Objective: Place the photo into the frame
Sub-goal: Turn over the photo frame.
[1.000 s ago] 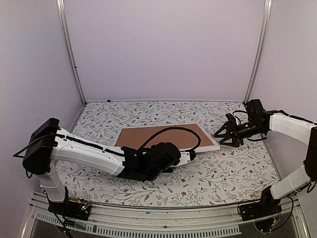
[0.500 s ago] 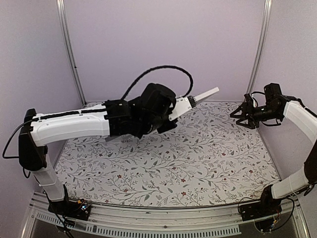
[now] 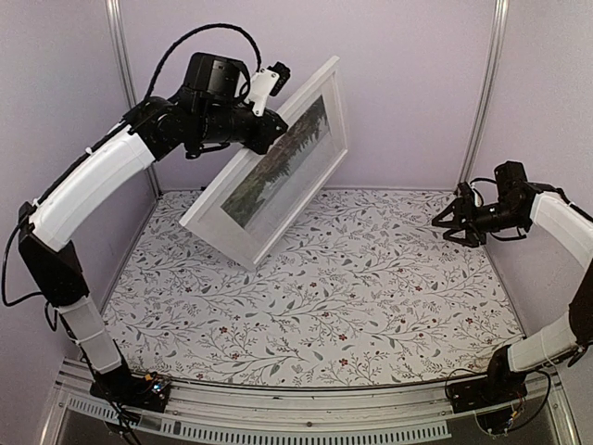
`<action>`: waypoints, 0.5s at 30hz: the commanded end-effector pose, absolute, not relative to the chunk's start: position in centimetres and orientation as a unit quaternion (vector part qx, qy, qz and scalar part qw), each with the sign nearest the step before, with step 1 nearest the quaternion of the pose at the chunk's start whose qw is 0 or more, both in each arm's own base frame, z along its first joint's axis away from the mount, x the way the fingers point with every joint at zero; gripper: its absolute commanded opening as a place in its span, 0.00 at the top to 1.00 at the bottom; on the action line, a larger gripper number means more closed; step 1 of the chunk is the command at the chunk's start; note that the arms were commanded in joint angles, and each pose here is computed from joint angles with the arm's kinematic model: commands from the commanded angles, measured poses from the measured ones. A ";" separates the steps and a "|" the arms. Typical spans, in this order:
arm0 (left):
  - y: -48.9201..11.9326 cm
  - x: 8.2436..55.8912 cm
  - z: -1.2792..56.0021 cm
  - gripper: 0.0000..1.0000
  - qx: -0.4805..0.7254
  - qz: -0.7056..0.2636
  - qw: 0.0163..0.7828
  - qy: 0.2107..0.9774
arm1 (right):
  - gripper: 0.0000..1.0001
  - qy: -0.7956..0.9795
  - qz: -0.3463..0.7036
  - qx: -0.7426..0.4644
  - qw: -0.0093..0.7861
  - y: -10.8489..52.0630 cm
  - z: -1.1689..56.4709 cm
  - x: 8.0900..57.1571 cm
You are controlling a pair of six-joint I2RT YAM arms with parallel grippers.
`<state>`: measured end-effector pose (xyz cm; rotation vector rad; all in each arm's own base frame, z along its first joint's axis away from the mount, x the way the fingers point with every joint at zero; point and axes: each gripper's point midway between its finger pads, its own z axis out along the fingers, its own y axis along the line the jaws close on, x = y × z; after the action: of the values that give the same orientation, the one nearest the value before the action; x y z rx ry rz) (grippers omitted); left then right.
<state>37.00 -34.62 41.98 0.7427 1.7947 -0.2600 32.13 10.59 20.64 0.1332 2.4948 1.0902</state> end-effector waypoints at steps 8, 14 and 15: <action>-27.3 39.1 46.8 1.00 0.101 -0.444 0.522 0.721 | 0.35 0.886 0.411 0.040 0.208 11.0 20.0 31.8; -25.2 40.6 42.8 1.00 0.012 -0.521 0.486 0.702 | 0.35 0.886 0.414 0.042 0.204 11.1 19.3 31.5; -25.0 40.8 41.8 1.00 -0.003 -0.526 0.481 0.701 | 0.35 0.886 0.414 0.042 0.203 11.1 19.2 31.4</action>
<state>42.01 -24.24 32.74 0.0381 2.0743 -0.9419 31.54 10.94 18.90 0.1369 2.5035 1.1375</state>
